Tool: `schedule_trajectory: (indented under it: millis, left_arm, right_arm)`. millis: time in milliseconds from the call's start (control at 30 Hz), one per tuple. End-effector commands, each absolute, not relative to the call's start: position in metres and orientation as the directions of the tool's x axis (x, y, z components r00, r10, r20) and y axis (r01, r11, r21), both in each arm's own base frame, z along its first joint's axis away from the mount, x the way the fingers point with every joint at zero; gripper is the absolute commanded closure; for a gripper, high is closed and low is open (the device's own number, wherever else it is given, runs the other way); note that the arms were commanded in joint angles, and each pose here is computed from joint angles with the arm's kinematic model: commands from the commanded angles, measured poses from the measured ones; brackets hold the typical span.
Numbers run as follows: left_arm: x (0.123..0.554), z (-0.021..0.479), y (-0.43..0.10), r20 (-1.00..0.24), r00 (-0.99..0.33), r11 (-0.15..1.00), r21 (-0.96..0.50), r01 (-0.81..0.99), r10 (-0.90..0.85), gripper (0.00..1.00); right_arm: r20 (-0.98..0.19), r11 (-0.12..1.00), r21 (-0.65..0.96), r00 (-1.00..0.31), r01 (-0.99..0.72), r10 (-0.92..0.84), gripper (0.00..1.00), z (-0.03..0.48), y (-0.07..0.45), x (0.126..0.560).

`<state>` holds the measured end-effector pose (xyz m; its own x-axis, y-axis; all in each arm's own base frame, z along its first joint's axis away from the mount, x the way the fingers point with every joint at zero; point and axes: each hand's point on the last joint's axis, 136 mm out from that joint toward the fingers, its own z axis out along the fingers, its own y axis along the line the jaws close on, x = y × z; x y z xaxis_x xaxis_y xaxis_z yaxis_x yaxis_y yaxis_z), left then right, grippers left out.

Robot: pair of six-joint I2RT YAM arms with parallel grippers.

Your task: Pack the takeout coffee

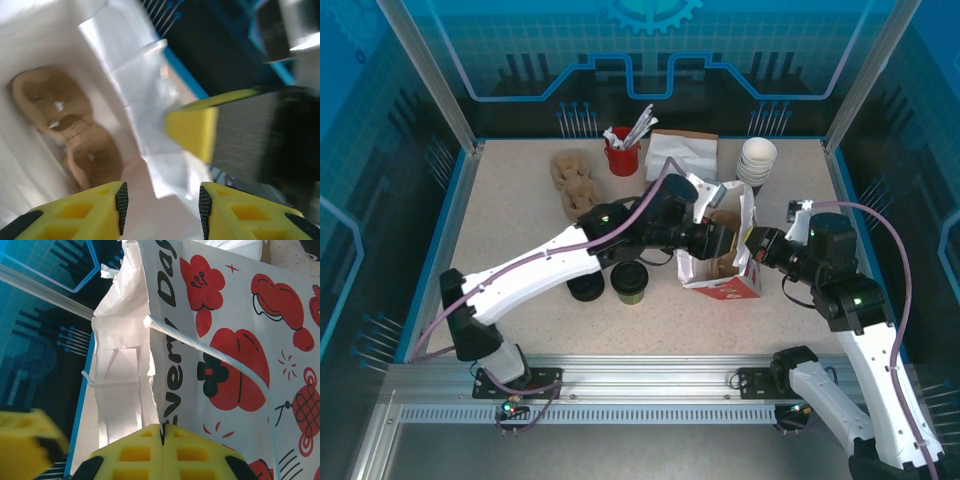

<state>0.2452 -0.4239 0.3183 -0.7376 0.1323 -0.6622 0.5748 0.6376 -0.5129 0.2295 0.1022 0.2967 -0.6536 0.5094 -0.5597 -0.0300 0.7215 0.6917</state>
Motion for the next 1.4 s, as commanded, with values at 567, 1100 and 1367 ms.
schedule_trajectory:
  millis: [567, 1100, 1367]
  left_arm:
    - [0.282, 0.185, -0.453, -0.372, -0.924, 0.823, -0.494, 0.280, 0.091, 0.65]
    - [0.283, 0.125, -0.459, -0.249, -0.955, 0.832, -0.485, 0.268, 0.163, 0.72]
    - [0.292, 0.101, -0.454, -0.233, -0.961, 0.842, -0.481, 0.247, 0.148, 0.73]
  right_arm:
    - [-0.561, 0.669, 0.739, -0.621, -0.077, 0.548, 1.00, 0.300, 0.111, 0.230]
    - [-0.563, 0.633, 0.758, -0.645, -0.155, 0.517, 1.00, 0.300, 0.125, 0.225]
    - [-0.545, 0.612, 0.772, -0.670, -0.169, 0.503, 1.00, 0.298, 0.131, 0.223]
